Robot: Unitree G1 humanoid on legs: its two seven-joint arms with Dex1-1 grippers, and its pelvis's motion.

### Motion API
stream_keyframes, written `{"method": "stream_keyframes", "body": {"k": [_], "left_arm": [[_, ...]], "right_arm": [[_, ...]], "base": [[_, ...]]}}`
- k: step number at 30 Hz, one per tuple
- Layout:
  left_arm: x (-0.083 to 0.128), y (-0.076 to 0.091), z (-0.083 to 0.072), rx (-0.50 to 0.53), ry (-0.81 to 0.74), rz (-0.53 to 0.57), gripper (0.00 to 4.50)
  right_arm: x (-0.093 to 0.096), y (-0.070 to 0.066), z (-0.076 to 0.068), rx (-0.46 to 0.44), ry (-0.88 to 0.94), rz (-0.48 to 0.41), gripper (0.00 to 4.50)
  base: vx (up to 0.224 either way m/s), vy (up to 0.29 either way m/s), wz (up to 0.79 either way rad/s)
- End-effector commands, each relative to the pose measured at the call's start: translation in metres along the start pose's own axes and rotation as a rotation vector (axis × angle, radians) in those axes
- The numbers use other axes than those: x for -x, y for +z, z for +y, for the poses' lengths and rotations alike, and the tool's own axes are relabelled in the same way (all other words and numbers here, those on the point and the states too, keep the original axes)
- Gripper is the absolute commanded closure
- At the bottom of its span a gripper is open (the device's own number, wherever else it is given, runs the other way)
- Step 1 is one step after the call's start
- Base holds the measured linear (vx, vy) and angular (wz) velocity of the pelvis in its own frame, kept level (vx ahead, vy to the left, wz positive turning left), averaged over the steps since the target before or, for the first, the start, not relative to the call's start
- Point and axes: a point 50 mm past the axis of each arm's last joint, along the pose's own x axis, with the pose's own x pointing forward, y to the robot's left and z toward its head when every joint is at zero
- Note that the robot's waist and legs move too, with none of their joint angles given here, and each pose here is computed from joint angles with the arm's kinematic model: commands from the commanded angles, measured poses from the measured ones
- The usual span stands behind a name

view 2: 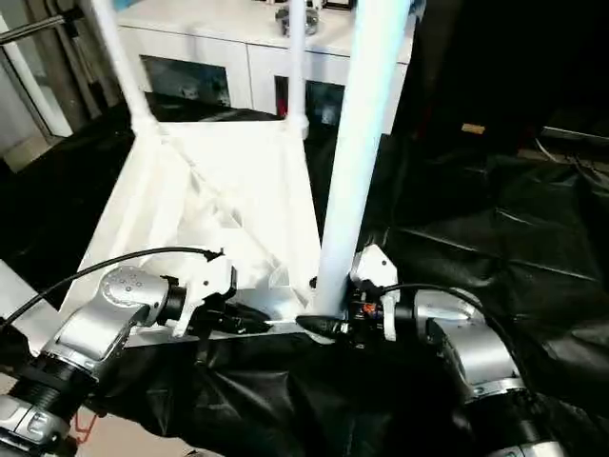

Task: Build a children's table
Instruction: Rotate leg to tighten

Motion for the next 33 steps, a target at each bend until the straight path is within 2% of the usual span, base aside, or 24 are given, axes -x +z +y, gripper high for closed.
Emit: {"method": "stream_keyframes", "body": {"k": [1, 13, 21, 25, 27, 28, 33], "left_arm": [[-0.002, 0.008, 0.002, -0.03, -0.012, -0.026, 4.5], [-0.002, 0.003, 0.0, -0.013, 0.001, -0.028, 4.5], [-0.01, 0.005, 0.005, 0.008, 0.103, -0.05, 4.5], [-0.025, 0.014, 0.012, 0.02, 0.212, -0.069, 4.5], [-0.042, 0.026, 0.017, 0.049, 0.309, -0.1, 4.5], [-0.042, 0.026, 0.017, 0.049, 0.31, -0.101, 4.5], [-0.066, 0.038, 0.015, 0.063, 0.344, -0.12, 4.5]], "right_arm": [[-0.005, 0.0, 0.007, -0.006, 0.066, 0.003, 1.38], [-0.008, -0.004, 0.012, -0.027, 0.076, 0.0, 2.33], [-0.011, -0.008, 0.013, -0.064, 0.027, -0.018, 2.44], [-0.026, -0.015, 0.005, -0.091, -0.169, -0.034, 2.45], [-0.045, -0.026, -0.001, -0.162, -0.356, -0.014, 2.47], [-0.045, -0.026, -0.001, -0.163, -0.359, -0.013, 2.47], [-0.071, -0.035, 0.003, -0.197, -0.476, 0.046, 2.51]], "base": [[0.0, 0.0, 0.0], [0.0, 0.0, 0.0], [0.0, 0.0, 0.0], [0.0, 0.0, 0.0], [0.0, 0.0, 0.0], [0.0, 0.0, 0.0], [0.0, 0.0, 0.0]]}}
